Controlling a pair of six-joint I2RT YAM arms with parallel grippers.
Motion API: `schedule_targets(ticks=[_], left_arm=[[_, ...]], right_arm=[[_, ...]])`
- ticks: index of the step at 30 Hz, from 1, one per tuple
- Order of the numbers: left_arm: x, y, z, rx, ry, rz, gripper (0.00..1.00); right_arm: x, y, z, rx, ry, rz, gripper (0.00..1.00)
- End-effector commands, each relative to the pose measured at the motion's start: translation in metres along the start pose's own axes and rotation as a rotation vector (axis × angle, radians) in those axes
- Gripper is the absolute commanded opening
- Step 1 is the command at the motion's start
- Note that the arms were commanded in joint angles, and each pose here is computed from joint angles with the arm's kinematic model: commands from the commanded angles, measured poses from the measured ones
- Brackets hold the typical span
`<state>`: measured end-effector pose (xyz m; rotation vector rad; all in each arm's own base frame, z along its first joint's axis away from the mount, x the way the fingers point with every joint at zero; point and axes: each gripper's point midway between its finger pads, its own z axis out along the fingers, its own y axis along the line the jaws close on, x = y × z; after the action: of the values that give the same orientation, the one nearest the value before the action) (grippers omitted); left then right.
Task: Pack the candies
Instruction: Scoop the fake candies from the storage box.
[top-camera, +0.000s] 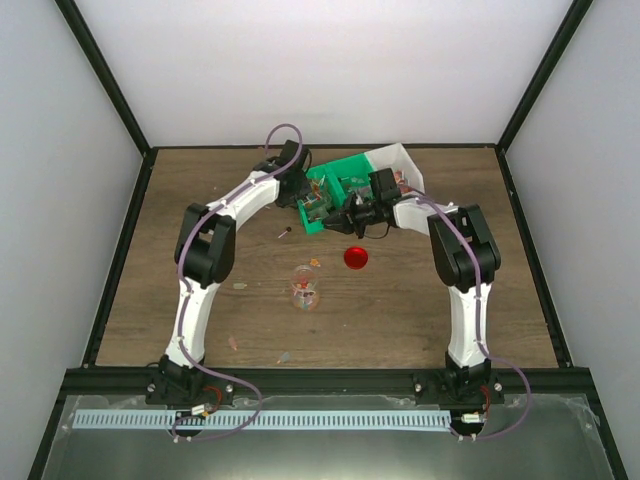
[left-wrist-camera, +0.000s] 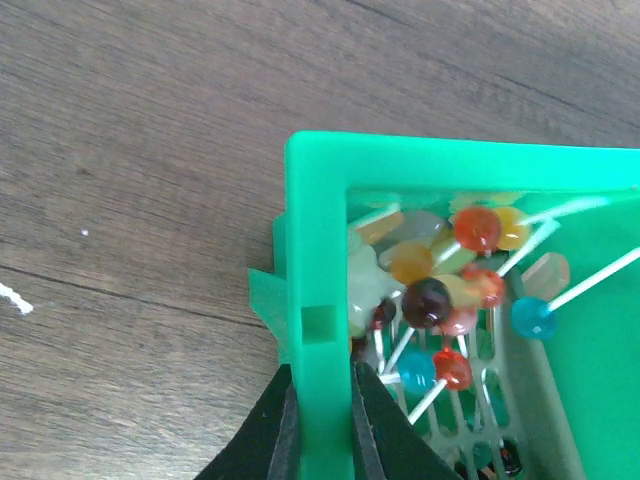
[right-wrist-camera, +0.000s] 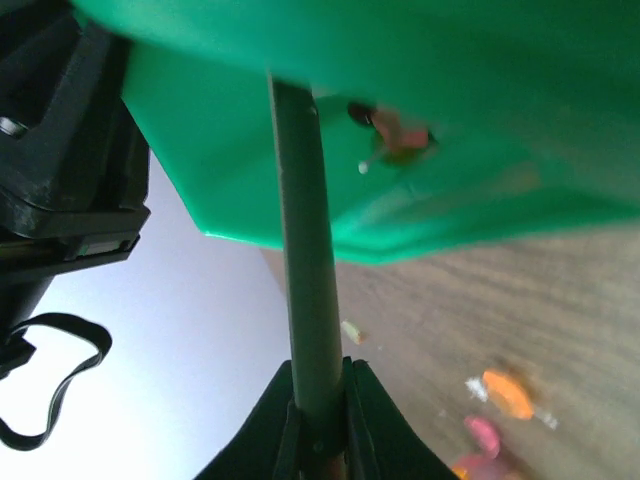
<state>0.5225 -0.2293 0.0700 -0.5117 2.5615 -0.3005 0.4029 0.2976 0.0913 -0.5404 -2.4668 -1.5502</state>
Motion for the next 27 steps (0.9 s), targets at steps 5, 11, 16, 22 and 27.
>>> schedule_targets(ticks=[5, 11, 16, 22, 27], left_arm=[[0.093, 0.013, 0.021, -0.041, 0.305, 0.107, 0.04], [0.090, 0.012, 0.019, -0.034, 0.298, 0.101, 0.04], [0.089, 0.008, 0.019, -0.011, 0.301, 0.091, 0.04], [0.084, 0.007, 0.014, -0.004, 0.296, 0.079, 0.04], [0.069, 0.010, 0.009, 0.002, 0.270, 0.048, 0.04]], right_arm=[[-0.036, 0.013, -0.014, -0.064, -0.228, -0.190, 0.01], [-0.024, 0.025, -0.022, -0.099, -0.215, -0.105, 0.01], [-0.025, 0.020, -0.020, -0.063, -0.194, -0.122, 0.01], [-0.016, 0.005, -0.003, -0.219, -0.074, -0.186, 0.01], [-0.003, 0.023, -0.012, -0.235, -0.054, -0.321, 0.01]])
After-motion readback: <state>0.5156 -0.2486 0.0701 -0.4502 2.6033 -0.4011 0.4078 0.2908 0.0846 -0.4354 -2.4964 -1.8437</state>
